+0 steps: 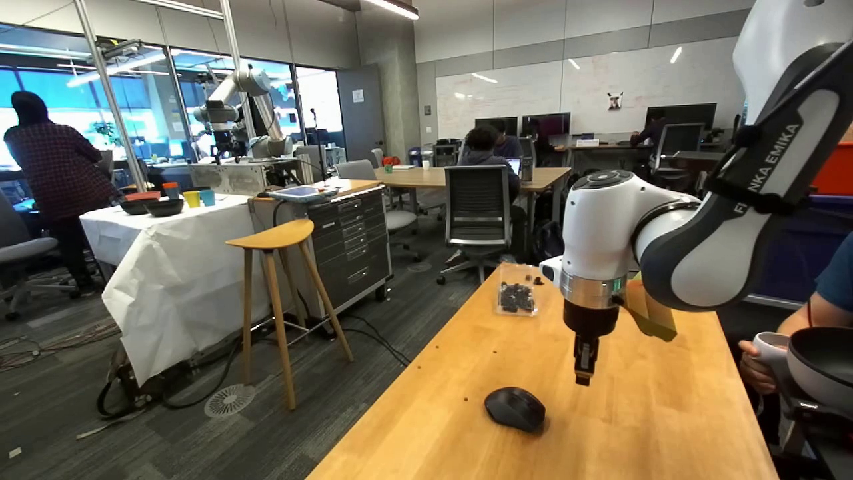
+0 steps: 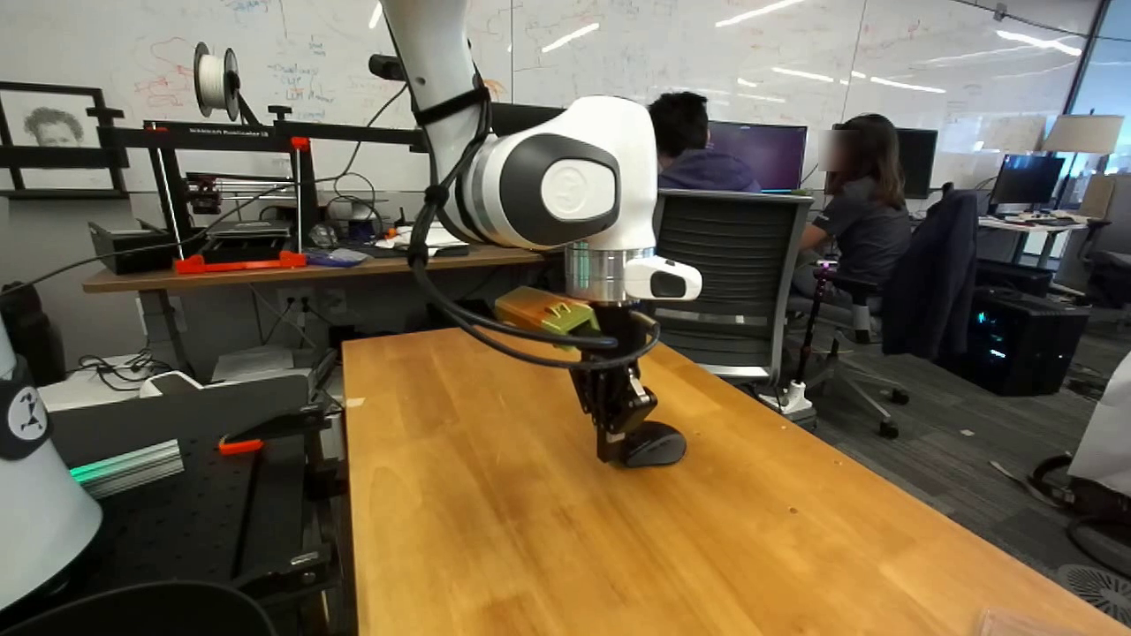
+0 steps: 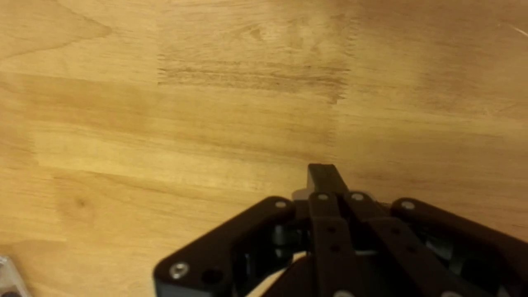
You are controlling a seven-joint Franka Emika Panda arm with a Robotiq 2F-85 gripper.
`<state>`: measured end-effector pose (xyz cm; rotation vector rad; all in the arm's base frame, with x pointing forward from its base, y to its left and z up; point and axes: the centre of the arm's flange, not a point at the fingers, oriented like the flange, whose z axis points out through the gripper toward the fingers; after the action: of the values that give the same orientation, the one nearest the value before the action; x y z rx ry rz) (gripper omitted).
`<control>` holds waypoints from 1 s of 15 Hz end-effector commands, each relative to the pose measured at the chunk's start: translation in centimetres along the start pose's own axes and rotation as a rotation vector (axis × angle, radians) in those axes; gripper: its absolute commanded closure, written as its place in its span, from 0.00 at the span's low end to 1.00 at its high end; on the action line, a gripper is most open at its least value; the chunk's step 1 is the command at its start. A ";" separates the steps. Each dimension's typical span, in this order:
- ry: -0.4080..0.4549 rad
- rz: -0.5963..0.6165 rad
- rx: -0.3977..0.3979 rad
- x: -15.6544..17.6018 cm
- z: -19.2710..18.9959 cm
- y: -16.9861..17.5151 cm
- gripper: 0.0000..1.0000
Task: Move the mouse backwards
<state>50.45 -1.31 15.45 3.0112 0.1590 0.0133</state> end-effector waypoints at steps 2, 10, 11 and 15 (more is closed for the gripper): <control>0.037 0.016 0.011 0.9 0.3 -1.1 1.00; 0.158 -0.074 0.021 2.6 2.8 -3.4 1.00; 0.172 -0.086 0.022 2.9 3.2 -3.7 1.00; 0.217 -0.139 0.021 3.7 4.6 -4.2 0.99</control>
<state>52.40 2.51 11.60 3.0287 0.3215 0.2582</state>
